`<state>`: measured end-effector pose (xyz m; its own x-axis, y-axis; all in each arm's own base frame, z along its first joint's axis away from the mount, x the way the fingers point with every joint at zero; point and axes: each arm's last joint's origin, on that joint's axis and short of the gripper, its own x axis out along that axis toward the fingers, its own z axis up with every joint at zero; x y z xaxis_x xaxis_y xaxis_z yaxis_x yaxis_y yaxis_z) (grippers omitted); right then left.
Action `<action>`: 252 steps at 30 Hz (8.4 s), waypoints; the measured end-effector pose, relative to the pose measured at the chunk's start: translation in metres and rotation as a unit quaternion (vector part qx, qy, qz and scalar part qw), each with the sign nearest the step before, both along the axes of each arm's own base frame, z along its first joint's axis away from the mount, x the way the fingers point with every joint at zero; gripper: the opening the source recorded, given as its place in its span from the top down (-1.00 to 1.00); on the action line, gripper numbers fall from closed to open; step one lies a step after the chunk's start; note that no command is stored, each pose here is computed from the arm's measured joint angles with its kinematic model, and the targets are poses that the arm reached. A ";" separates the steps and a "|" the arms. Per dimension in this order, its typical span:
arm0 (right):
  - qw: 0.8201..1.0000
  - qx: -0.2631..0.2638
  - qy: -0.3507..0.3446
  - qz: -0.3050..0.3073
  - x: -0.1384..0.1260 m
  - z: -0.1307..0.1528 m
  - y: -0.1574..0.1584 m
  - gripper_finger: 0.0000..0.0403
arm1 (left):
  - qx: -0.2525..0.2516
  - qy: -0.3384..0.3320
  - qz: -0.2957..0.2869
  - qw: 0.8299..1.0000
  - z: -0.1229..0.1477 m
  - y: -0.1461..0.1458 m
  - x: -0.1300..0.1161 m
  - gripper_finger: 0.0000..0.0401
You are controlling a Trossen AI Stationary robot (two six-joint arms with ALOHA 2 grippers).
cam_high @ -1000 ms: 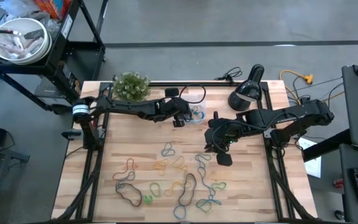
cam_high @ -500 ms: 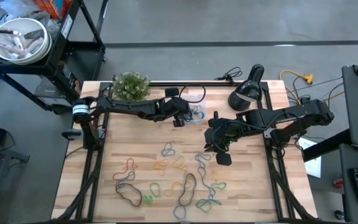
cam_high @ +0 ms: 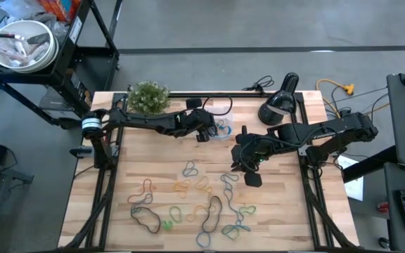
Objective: Pick and place rubber bands into bin
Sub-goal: Put the black rubberband into the transparent bin
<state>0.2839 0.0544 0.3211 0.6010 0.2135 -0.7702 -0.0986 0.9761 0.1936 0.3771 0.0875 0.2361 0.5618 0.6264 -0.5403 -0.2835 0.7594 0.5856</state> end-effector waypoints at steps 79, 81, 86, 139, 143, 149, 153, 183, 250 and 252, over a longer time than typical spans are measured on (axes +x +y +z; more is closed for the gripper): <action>0.990 0.030 -0.127 0.045 0.029 -0.068 0.000 0.72 | -0.226 -0.072 -0.099 0.966 0.102 -0.167 -0.167 0.51; 0.990 0.044 -0.124 0.049 0.033 -0.073 0.001 0.72 | -0.238 -0.063 -0.098 0.964 0.096 -0.172 -0.170 0.51; 0.989 0.076 -0.106 0.068 0.045 -0.083 0.007 0.72 | -0.262 -0.045 -0.093 0.960 0.086 -0.182 -0.177 0.51; 0.993 -0.024 0.078 0.081 0.081 -0.178 0.067 0.72 | -0.300 -0.038 -0.067 0.951 0.058 -0.195 -0.185 0.51; 0.993 -0.035 0.051 0.099 0.080 -0.165 0.072 0.72 | -0.302 -0.035 -0.068 0.950 0.057 -0.195 -0.185 0.51; 0.993 -0.050 0.062 0.087 0.082 -0.174 0.070 0.72 | -0.303 -0.034 -0.069 0.950 0.057 -0.195 -0.185 0.51; 0.993 -0.050 0.072 0.084 0.082 -0.181 0.070 0.72 | -0.307 -0.031 -0.070 0.949 0.056 -0.195 -0.186 0.51; 0.993 -0.071 0.073 0.065 0.082 -0.179 0.062 0.72 | -0.311 -0.029 -0.073 0.947 0.056 -0.196 -0.185 0.51; 0.944 -0.324 -0.056 -0.043 0.101 0.036 0.007 0.96 | -0.322 -0.053 -0.080 0.942 0.055 -0.198 -0.181 0.51; 0.941 -0.331 -0.054 -0.050 0.101 0.041 -0.004 0.96 | -0.322 -0.053 -0.080 0.942 0.055 -0.198 -0.181 0.51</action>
